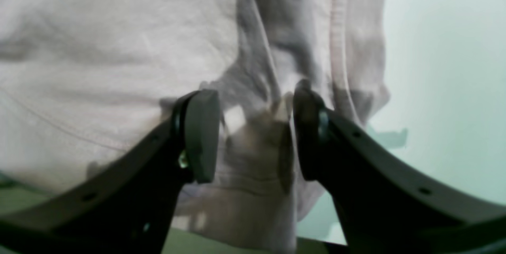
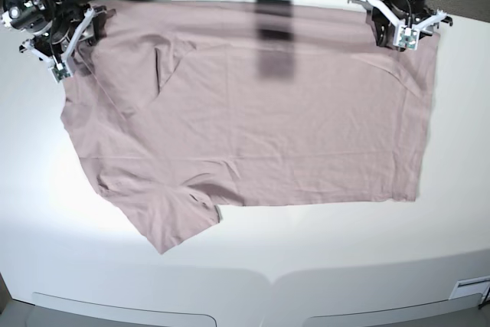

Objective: Fold the T-shirt properly
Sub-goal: 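Release the shoulder edge and move both grippers to the shirt's side edges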

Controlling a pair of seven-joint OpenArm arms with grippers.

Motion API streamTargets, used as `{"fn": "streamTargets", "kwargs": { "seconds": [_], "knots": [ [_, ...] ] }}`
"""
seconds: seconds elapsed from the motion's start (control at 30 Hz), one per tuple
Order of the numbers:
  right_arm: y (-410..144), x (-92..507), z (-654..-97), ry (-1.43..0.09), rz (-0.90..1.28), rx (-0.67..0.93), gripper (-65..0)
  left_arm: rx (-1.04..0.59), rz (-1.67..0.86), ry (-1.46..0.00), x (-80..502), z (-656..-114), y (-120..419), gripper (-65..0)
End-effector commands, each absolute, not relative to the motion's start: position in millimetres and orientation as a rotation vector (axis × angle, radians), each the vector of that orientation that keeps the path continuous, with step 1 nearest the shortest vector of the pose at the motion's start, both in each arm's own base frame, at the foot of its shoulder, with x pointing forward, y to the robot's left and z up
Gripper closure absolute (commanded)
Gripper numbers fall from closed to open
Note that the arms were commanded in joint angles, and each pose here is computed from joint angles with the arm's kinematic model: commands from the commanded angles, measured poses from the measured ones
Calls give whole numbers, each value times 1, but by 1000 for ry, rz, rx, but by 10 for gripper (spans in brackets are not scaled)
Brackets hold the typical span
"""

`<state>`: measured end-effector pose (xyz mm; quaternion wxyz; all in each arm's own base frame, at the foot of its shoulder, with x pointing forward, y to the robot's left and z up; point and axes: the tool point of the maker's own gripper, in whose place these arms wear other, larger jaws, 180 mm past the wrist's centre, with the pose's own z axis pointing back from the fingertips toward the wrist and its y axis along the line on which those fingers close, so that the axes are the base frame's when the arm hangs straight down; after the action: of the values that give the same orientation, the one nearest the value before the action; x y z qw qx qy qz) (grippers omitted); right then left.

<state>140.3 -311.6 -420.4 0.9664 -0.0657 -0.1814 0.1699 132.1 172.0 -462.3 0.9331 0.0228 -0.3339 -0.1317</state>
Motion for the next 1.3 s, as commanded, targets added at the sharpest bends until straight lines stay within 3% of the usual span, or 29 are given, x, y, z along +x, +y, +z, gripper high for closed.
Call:
{"fn": "streamTargets", "kwargs": {
  "seconds": [0.0, 0.6, 1.27],
  "knots": [
    [-316, 147, -411, -388, 362, -160, -301, 92, -275, -95, 18, -509, 194, -251],
    [-306, 191, -384, -540, 350, -158, -301, 175, -302, -312, 80, -466, 191, -251],
    [-303, 200, -380, -566, 345, -146, -301, 176, -301, -411, 115, -448, 185, -251]
  ]
}}
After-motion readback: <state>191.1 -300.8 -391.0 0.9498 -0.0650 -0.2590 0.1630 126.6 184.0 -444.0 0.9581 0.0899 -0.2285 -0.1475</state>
